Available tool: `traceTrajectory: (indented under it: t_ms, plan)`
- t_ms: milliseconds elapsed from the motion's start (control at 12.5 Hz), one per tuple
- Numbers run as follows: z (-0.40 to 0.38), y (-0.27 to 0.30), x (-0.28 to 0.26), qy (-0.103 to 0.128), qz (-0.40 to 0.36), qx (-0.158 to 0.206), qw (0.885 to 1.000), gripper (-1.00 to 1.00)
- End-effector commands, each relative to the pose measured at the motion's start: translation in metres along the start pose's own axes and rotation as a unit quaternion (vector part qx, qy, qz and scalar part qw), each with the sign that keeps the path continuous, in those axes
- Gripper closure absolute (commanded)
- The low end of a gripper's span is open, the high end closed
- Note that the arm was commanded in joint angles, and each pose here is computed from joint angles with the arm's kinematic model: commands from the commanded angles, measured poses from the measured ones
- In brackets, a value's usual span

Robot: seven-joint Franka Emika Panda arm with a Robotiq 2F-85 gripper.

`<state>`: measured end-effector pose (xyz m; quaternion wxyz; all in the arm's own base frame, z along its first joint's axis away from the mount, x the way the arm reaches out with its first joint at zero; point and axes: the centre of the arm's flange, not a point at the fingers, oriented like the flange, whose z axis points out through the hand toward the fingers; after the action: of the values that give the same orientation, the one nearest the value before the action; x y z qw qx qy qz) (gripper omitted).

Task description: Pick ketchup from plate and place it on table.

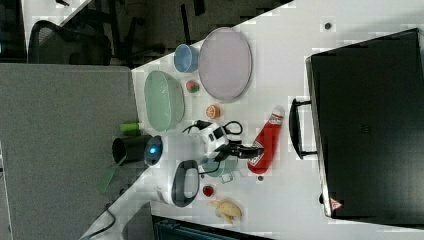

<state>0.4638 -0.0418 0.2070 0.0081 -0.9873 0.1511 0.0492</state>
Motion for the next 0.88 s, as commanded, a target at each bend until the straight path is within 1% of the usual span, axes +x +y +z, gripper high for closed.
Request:
traceTrajectory:
  t_ms: [80, 160, 240, 320, 480, 560, 640, 720, 800, 880]
  plan:
    - [-0.129, -0.015, 0.017, 0.098, 0.104, 0.027, 0.989, -1.0]
    - [-0.162, -0.018, 0.015, 0.112, 0.136, 0.033, 0.984, -1.0]
    - [-0.192, -0.019, 0.009, 0.114, 0.164, 0.035, 0.979, -1.0]
    - [-0.221, -0.02, 0.003, 0.111, 0.196, 0.036, 0.974, -1.0]
    - [-0.272, -0.02, -0.013, 0.092, 0.251, 0.03, 0.963, -1.0]
    - [-0.295, -0.02, -0.02, 0.083, 0.266, 0.025, 0.96, -1.0]
    - [-0.319, -0.021, -0.024, 0.084, 0.269, 0.025, 0.959, -1.0]
    - [-0.337, -0.021, -0.03, 0.074, 0.269, 0.018, 0.96, -1.0]
    - [-0.346, -0.02, -0.037, 0.052, 0.27, 0.006, 0.961, -1.0]
    - [-0.352, -0.02, -0.041, 0.039, 0.269, -0.002, 0.962, -1.0]
